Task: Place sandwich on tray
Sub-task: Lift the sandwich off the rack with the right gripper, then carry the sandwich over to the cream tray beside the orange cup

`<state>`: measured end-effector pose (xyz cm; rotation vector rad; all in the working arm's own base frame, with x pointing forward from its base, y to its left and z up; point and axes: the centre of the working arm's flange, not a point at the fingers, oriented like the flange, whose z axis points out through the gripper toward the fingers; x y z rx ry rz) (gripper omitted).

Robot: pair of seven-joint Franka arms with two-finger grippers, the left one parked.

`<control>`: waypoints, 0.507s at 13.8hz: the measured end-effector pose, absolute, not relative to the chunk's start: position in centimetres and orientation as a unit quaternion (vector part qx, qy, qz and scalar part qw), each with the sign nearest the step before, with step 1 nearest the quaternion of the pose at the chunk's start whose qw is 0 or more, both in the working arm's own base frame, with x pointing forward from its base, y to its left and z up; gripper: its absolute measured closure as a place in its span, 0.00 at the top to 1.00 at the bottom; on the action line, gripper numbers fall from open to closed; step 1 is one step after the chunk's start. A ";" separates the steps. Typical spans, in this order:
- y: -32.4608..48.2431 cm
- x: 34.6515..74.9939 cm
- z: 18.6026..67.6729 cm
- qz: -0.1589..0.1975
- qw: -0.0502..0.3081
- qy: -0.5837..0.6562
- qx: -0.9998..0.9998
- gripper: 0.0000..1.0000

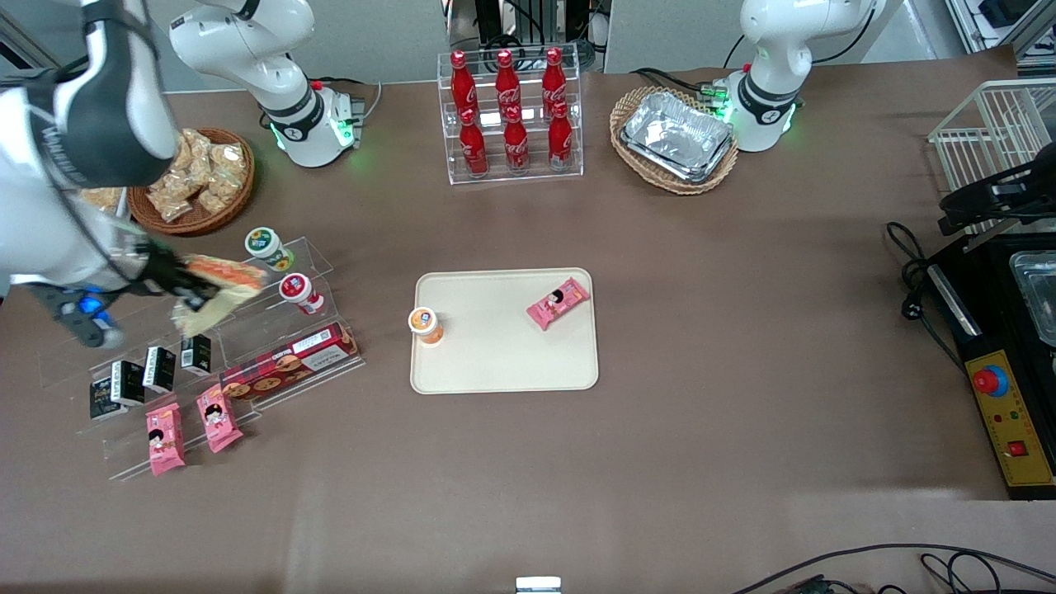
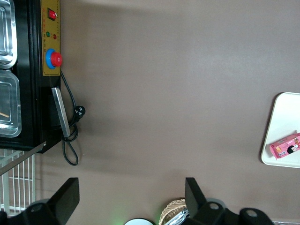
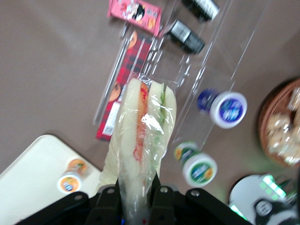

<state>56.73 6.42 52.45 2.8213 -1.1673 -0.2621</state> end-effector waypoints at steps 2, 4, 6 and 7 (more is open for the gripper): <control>11.6 56.2 51.6 -0.092 0.044 -0.418 0.903 0.20; 15.9 56.0 50.0 -0.090 0.053 -0.443 0.890 0.20; 18.7 56.3 48.8 -0.086 0.044 -0.464 0.880 0.20; 20.0 56.3 48.1 -0.085 0.040 -0.477 0.874 0.20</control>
